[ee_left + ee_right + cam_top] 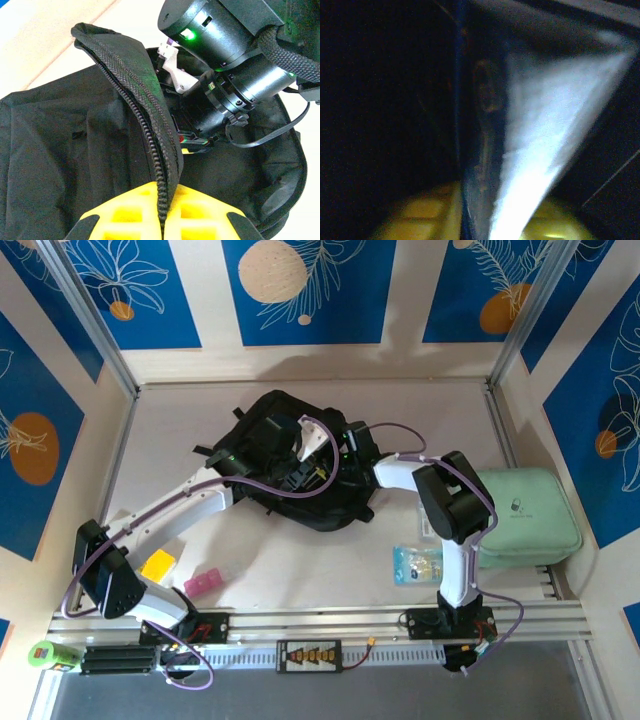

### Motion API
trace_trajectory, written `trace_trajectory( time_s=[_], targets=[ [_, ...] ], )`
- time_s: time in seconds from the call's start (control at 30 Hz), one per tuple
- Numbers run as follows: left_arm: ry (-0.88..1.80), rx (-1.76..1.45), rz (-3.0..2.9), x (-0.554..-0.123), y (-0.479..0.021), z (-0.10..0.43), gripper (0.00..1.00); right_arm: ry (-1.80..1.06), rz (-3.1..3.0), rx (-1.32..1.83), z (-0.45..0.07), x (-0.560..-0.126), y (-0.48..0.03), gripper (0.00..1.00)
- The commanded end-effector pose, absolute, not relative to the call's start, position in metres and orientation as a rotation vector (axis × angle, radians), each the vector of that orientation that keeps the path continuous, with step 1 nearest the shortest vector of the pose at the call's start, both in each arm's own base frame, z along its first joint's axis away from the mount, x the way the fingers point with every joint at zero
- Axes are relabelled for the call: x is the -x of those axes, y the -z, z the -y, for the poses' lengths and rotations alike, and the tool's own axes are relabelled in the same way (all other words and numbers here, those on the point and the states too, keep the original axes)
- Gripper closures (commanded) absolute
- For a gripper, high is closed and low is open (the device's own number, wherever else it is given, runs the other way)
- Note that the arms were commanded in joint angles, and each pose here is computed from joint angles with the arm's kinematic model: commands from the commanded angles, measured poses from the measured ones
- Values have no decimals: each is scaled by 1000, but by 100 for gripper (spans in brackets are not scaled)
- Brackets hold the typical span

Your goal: Pack books, pencil case, and school supplies into a backpack

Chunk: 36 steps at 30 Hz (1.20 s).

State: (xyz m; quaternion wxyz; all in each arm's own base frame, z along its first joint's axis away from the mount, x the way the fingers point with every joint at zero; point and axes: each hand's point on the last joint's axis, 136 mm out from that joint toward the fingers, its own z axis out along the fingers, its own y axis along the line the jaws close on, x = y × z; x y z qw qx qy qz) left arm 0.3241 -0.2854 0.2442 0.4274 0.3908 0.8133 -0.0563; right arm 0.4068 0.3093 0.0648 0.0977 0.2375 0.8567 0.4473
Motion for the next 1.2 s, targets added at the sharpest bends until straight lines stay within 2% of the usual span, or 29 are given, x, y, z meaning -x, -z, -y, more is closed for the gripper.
trace_trajectory(
  time_s=[0.0, 0.13, 0.4, 0.5, 0.57, 0.67, 0.73, 0.83, 1.07, 1.17],
  targets=[
    [180, -948, -2010, -329, -256, 292, 96, -1294, -2564, -653, -305, -395, -77, 60],
    [176, -948, -2016, -329, -253, 292, 95, -1272, -2539, -702, -284, -364, -95, 41],
    [250, -1041, -2054, -319, -234, 304, 85, -960, -2504, -850, -210, -311, -110, 38],
    [364, -1097, -2065, -305, -226, 314, 69, -826, -2448, -902, -175, -302, -121, 35],
    [491, -1164, -2088, -289, -221, 324, 50, -759, -2404, -913, -156, -299, -132, 32],
    [603, -1217, -2133, -274, -215, 331, 38, -703, -2344, -902, -134, -296, -151, 28],
    [521, -1141, -2190, -285, -205, 321, 29, -701, -2311, -865, -129, -297, -163, 26],
    [385, -934, -2278, -312, -192, 292, 23, -732, -2303, -787, -136, -301, -172, 24],
    [198, -391, -2454, -352, -156, 205, 20, -780, -2401, -727, -164, -307, -158, 24],
    [242, -209, -2523, -360, -135, 184, 20, -804, -2432, -722, -173, -309, -151, 24]
  ],
)
